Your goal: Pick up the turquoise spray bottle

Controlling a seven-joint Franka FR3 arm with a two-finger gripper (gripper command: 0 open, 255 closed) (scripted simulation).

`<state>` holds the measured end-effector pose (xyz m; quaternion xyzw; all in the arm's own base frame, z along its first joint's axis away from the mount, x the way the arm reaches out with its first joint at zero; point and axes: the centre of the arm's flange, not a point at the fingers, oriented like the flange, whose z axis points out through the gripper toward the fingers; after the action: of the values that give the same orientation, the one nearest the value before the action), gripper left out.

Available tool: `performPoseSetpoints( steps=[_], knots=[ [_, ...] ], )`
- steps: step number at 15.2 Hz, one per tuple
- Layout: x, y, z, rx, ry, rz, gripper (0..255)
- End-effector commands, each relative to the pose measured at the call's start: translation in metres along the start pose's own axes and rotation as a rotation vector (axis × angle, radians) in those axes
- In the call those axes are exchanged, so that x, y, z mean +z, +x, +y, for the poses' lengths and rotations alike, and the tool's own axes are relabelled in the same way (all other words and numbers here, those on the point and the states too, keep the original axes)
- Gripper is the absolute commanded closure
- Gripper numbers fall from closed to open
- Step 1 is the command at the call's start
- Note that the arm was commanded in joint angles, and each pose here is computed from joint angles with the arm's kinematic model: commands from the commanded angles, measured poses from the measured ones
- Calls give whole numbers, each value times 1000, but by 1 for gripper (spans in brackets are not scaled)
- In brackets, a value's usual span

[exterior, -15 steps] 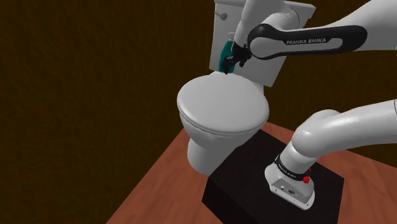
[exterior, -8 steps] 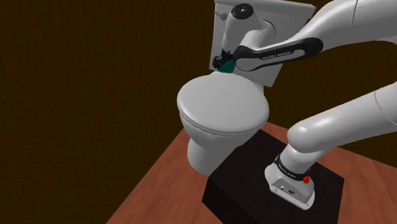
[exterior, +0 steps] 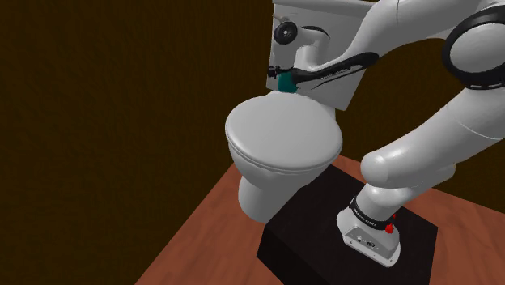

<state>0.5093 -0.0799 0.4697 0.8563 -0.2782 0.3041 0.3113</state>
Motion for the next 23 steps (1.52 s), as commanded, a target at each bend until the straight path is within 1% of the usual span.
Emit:
performPoseSetpoints(
  steps=[1, 10, 11, 18, 20, 21, 23],
  knots=[
    [18, 11, -3, 50, -52, 50, 0],
    [92, 76, 5, 252, -282, 241, 0],
    [93, 78, 5, 257, -288, 246, 0],
    [118, 50, -9, 257, -288, 246, 0],
    [118, 50, -9, 257, -288, 246, 0],
    [118, 51, -10, 257, -288, 246, 255],
    [118, 50, -10, 257, -288, 246, 255]
  ],
)
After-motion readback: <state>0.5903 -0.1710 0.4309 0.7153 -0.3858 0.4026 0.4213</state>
